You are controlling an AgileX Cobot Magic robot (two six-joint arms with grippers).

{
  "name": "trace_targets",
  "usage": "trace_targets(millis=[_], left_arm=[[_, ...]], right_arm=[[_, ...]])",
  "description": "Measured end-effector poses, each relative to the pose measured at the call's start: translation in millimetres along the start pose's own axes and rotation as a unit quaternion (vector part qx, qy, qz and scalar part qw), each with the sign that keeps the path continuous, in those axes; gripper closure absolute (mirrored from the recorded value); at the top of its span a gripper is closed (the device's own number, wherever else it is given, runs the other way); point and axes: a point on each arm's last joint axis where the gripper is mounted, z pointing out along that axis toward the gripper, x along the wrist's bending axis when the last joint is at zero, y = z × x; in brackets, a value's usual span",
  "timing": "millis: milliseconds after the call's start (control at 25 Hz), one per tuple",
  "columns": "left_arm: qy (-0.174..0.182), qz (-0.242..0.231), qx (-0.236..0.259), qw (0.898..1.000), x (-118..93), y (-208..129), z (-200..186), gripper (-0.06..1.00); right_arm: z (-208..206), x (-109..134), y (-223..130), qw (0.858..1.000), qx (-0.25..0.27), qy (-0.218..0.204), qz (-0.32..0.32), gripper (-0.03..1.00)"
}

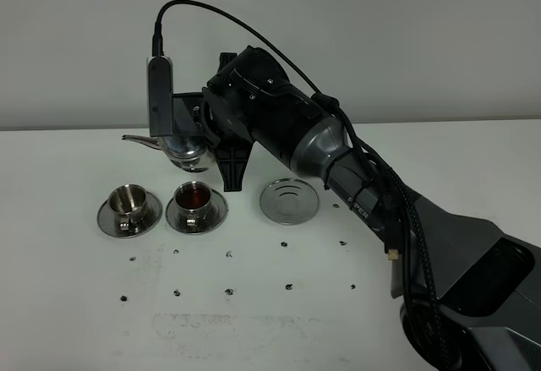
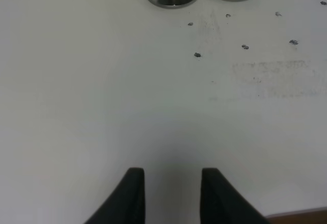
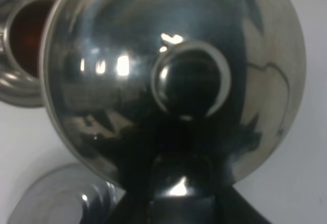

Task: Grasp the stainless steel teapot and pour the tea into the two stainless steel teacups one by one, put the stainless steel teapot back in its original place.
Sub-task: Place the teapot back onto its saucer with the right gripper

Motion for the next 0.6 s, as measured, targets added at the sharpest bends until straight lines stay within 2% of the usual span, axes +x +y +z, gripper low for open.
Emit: trace_targets(millis=[280, 600], left_arm=[[0.0, 0.0, 0.0, 1.0, 0.0, 0.0, 0.0, 0.66], [0.0, 0.0, 0.0, 1.0, 0.0, 0.0, 0.0, 0.66]], right_arm=[[26.6, 10.3, 3.2, 0.999, 0.001, -0.021, -0.034, 0.79], [26.2, 5.9, 8.9, 0.995, -0.017, -0.055, -0.078, 0.79]])
